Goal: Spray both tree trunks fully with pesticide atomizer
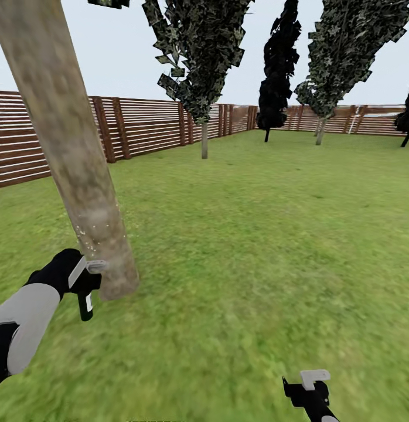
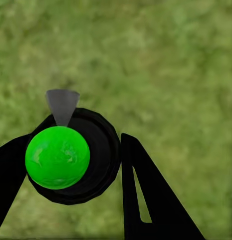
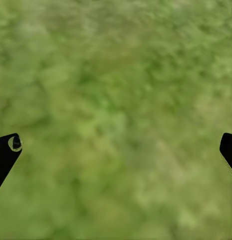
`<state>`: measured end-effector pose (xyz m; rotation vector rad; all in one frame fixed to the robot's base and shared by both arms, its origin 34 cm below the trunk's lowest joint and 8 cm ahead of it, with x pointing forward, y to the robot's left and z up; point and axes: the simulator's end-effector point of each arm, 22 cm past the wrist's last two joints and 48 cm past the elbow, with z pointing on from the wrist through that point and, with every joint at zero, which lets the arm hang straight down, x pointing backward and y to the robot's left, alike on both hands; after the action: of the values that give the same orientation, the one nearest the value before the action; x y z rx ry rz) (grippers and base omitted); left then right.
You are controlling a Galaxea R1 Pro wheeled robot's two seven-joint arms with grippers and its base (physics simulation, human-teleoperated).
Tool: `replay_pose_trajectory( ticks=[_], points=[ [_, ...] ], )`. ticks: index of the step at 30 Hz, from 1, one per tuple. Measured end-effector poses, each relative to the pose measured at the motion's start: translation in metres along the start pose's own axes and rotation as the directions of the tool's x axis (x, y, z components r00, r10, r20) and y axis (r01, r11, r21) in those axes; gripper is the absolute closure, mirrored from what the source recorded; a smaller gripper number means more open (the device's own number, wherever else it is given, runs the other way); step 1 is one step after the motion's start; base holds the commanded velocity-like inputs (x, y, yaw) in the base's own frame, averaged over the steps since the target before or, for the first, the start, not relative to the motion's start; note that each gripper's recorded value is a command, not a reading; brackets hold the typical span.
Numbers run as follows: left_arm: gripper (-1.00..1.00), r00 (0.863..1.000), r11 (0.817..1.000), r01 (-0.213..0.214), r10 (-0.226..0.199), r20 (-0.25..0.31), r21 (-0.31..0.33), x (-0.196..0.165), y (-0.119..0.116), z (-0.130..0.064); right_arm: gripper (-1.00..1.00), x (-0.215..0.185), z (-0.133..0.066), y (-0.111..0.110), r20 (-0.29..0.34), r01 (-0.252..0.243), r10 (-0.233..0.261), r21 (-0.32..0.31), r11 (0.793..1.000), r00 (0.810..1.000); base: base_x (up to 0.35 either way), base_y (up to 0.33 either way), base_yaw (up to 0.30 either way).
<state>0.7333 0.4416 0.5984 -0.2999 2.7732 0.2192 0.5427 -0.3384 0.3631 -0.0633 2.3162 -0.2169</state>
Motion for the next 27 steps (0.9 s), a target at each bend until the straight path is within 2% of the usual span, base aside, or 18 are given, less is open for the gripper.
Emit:
replay_pose_trajectory(
  ticks=[12,16,20,27],
  points=[
    [1.0,1.0,1.0,0.004,-0.004,0.02,0.004,-0.008,-0.001,-0.006,-1.0,0.0,0.0,0.0,0.0,0.0,0.0,0.0,1.0,1.0,0.14,-0.25,0.267],
    [1.0,1.0,1.0,0.003,-0.003,0.021,0.005,-0.008,-0.002,-0.006,-1.0,0.0,0.0,-0.001,0.0,0.0,0.0,0.001,1.0,1.0,0.228,-0.202,0.045],
    [1.0,1.0,1.0,-0.007,0.006,0.02,0.016,-0.008,-0.013,-0.006,-1.0,0.0,0.0,-0.002,0.002,0.001,-0.001,0.002,1.0,1.0,0.231,-0.2,0.002],
    [1.0,0.999,1.0,-0.01,0.009,0.051,0.018,-0.02,-0.015,-0.015,-1.0,0.0,0.0,-0.001,0.0,0.001,-0.001,0.001,1.0,1.0,0.233,-0.198,0.007]
  ],
)
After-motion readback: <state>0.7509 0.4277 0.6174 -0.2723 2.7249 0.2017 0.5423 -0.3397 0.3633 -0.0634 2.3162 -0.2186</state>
